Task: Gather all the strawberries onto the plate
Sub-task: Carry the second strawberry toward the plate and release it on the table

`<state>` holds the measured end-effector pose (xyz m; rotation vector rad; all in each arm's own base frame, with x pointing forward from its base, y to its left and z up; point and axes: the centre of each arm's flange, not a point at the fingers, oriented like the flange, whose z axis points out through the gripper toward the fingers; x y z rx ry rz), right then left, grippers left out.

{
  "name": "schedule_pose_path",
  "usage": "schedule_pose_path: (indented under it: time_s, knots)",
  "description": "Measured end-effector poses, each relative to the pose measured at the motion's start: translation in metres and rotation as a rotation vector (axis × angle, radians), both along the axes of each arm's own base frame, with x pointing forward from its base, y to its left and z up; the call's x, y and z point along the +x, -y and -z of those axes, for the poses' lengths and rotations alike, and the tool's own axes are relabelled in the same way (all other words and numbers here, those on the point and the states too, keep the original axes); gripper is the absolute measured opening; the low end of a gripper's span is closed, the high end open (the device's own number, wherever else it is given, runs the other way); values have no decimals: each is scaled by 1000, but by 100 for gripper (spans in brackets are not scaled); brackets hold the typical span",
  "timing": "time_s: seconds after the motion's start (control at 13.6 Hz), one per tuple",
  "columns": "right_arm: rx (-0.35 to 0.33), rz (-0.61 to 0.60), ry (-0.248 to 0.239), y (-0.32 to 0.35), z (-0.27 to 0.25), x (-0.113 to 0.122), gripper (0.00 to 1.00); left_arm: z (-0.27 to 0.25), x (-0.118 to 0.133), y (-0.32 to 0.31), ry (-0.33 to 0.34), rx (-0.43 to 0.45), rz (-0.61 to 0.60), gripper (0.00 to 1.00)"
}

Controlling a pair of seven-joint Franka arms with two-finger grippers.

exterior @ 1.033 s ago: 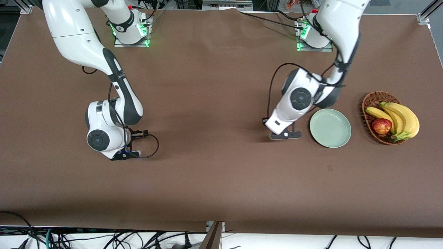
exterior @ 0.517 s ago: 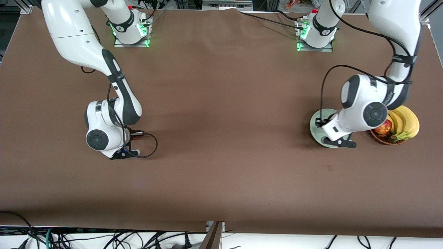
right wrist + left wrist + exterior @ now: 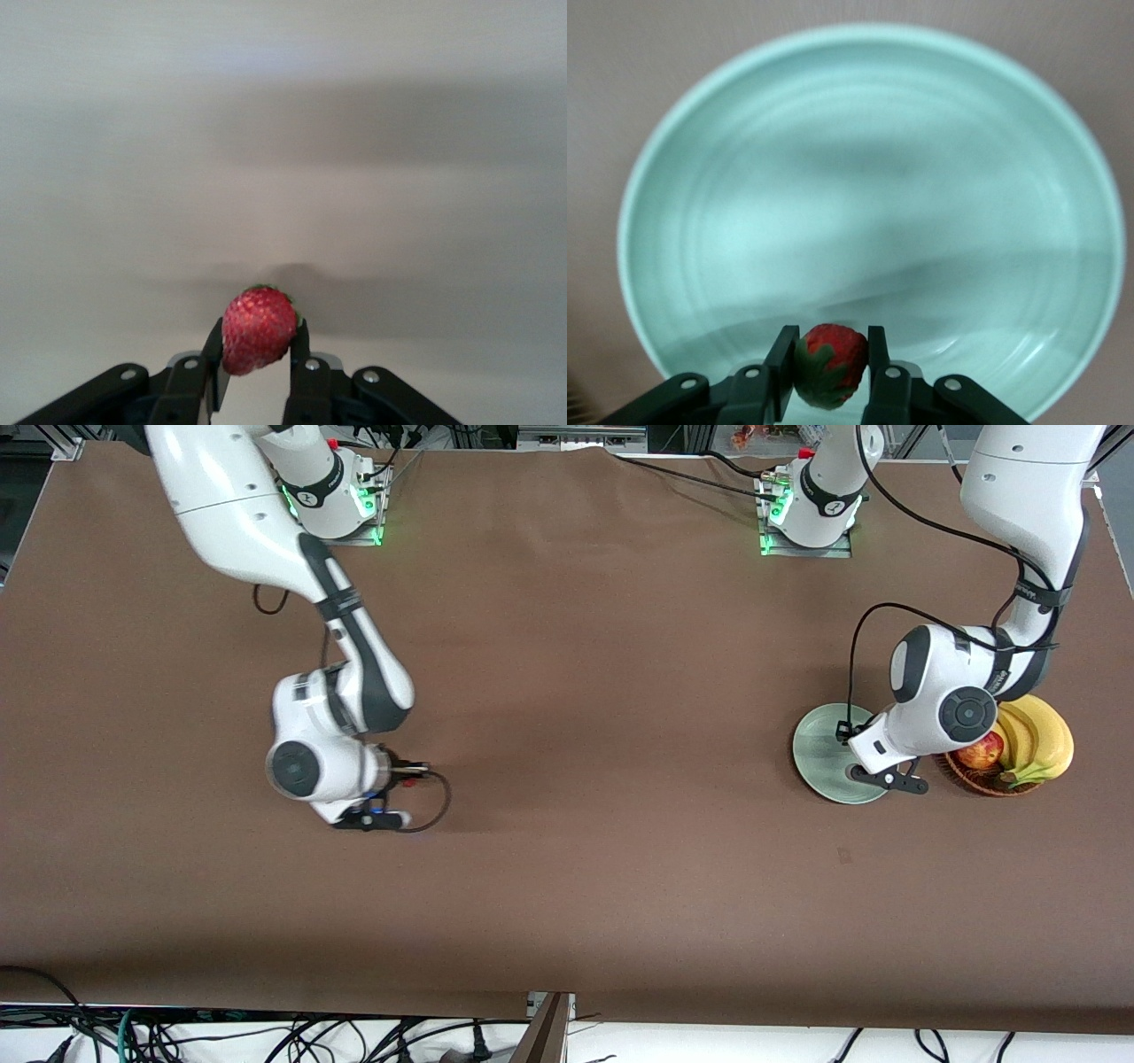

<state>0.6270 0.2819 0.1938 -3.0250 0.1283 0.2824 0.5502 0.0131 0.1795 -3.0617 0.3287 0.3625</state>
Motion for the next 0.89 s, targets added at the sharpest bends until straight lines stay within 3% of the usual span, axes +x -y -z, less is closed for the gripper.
schedule_pose_path:
  time_s: [0.07,0.3,0.52,0.74,0.89]
  knots:
    - [-3,56,37,-43,1,-13,30,2,-2,-2,-2,-1,-3,41]
    - [44,261,140,-174,0,-62,30,-10,2,-5,16,0,-4,67]
    - [140,397,192,-268,-9,-103,30,-52,19,-1,12,6,1,98]
    - [254,464,237,-326,-4,-135,30,-103,43,12,-9,11,15,100]
    - [308,465,264,-348,18,-154,30,-108,46,37,-17,-14,26,100]
